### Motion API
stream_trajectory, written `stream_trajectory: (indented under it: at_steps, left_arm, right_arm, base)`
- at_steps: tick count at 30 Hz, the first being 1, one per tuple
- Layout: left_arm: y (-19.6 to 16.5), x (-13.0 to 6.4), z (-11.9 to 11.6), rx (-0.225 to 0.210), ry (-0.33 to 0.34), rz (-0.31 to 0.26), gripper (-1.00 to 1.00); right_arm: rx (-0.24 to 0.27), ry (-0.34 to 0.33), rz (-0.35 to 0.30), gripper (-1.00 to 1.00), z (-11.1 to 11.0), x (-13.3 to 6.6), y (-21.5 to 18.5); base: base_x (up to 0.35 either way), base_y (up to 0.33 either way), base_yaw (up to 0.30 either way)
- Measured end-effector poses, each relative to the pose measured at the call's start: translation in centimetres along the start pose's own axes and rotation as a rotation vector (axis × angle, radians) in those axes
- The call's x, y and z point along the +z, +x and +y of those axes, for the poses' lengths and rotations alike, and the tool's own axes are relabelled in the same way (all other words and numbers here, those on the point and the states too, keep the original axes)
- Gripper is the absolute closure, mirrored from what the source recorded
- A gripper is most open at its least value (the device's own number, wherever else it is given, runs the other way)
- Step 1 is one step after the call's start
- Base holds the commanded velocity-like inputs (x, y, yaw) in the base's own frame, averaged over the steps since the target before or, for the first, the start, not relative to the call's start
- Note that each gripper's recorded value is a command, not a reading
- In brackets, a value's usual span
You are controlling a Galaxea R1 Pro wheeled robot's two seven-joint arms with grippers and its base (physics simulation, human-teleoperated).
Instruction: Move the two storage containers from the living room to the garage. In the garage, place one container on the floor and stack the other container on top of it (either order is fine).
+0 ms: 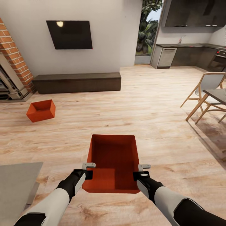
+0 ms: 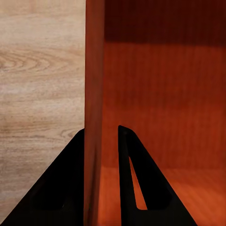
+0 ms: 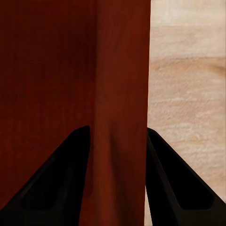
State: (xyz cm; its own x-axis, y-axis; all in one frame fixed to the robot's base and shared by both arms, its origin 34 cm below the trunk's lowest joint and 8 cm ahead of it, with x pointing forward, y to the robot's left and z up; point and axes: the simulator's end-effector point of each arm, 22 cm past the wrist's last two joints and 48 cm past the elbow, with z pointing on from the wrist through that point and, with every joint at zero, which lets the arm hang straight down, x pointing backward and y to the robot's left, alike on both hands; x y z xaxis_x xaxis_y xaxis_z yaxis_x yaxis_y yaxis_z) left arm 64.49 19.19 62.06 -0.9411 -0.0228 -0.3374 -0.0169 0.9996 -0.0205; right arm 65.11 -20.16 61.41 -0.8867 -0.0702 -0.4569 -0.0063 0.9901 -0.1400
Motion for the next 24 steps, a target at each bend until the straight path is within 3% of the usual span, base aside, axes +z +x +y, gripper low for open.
stream_trajectory:
  at_steps: [24]
  left_arm:
    - [-2.1, -4.2, -0.1, 0.001, 0.001, -0.036, 1.00]
  right_arm:
    - [0.005, 0.002, -0.036, 1.00, -0.6, -3.8, -2.6]
  base:
    - [0.000, 0.000, 0.000]
